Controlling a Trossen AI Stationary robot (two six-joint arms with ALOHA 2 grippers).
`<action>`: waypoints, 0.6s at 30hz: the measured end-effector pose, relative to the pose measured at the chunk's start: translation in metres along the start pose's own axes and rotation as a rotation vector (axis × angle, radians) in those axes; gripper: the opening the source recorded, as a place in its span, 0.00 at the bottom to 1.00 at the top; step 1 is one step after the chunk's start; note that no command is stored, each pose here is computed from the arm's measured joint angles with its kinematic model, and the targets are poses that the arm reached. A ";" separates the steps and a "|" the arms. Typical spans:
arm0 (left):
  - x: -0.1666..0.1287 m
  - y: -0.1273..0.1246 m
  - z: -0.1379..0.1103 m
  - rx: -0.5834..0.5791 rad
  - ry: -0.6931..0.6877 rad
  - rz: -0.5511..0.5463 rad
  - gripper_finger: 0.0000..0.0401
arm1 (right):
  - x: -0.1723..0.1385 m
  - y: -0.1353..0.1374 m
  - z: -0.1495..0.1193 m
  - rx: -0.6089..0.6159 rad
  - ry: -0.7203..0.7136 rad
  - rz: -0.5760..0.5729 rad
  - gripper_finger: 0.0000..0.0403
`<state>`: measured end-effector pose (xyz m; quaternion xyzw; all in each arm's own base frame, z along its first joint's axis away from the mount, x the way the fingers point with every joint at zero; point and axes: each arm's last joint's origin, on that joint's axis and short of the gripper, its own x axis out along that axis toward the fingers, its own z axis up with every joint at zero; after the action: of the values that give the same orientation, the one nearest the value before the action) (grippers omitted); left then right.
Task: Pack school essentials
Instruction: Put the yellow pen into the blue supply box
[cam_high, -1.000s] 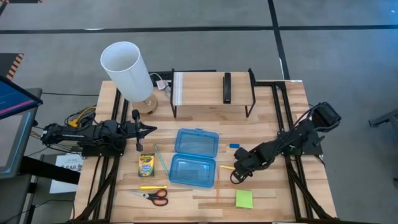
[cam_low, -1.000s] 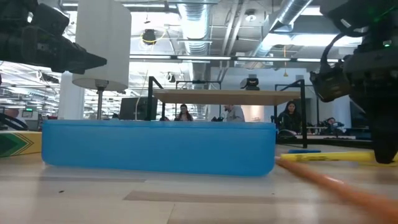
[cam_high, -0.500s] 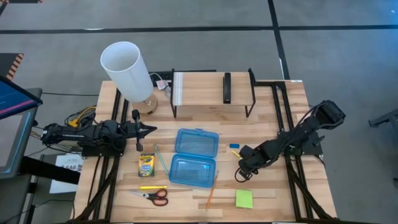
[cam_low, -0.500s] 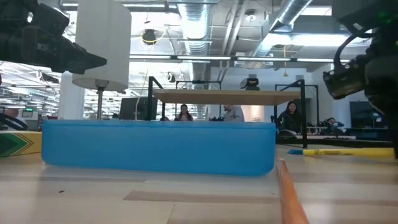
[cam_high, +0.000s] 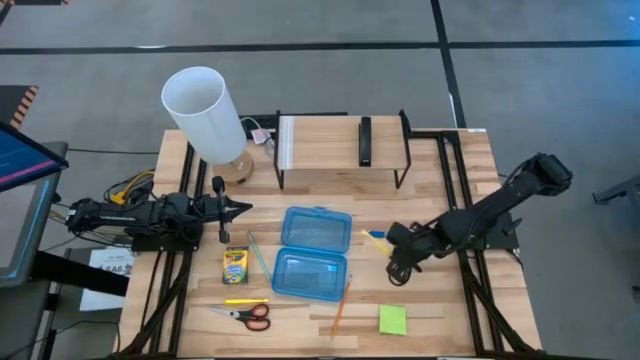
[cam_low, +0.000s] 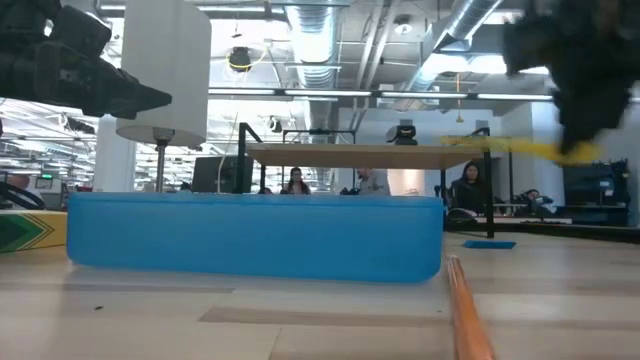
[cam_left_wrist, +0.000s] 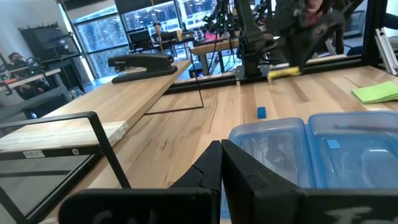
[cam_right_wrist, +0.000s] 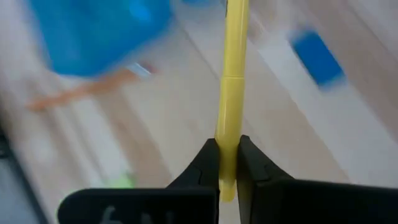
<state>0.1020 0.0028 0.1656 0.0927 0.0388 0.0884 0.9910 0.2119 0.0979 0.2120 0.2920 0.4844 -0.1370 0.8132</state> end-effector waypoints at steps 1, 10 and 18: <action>0.000 0.000 0.000 0.000 0.000 0.000 0.00 | 0.000 0.006 0.006 -0.027 -0.028 0.031 0.06; 0.000 0.000 0.000 0.000 0.000 0.000 0.00 | 0.035 0.062 0.054 -0.282 -0.076 0.099 0.06; 0.000 0.000 0.000 0.000 0.000 0.000 0.00 | 0.085 0.100 0.089 -0.451 0.014 0.155 0.09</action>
<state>0.1020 0.0029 0.1656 0.0927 0.0387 0.0885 0.9910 0.3673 0.1279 0.2038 0.1401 0.4845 0.0395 0.8626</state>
